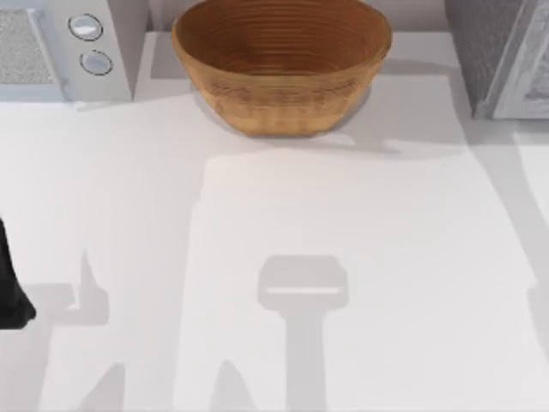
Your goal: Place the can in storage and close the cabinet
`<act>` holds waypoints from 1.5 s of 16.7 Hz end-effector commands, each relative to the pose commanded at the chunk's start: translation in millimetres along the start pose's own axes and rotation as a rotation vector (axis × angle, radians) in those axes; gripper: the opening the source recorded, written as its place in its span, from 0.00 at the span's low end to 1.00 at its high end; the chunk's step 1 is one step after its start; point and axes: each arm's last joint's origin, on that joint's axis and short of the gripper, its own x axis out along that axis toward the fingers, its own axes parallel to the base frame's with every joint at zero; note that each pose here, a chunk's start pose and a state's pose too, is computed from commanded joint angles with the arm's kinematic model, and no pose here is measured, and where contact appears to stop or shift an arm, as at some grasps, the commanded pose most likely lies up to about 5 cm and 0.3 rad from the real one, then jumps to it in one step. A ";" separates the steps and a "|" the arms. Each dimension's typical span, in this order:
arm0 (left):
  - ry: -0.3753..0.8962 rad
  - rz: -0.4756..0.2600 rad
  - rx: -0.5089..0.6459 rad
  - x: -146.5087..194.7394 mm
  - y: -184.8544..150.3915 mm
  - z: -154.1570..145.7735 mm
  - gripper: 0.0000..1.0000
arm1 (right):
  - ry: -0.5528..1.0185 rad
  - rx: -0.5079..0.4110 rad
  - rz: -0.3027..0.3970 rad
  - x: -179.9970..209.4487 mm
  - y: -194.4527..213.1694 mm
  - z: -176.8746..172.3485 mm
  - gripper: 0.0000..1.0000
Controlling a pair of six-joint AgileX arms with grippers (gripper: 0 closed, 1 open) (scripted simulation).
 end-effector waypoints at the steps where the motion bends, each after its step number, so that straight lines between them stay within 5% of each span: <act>1: 0.000 0.000 0.000 0.0 0.0 0.0 1.00 | 0.005 0.000 0.000 11.4 0.3 0.2 0.00; 8: 0.000 0.000 0.000 0.0 0.0 0.0 1.00 | 0.016 0.001 0.004 70.1 -2.7 -8.0 0.00; 16: 0.000 0.000 0.000 0.0 0.0 0.0 1.00 | 0.004 0.001 0.007 79.9 -4.5 -9.9 0.00; 25: 0.000 0.000 0.000 0.0 0.0 0.0 1.00 | 0.004 0.001 0.007 79.9 -4.5 -9.9 0.68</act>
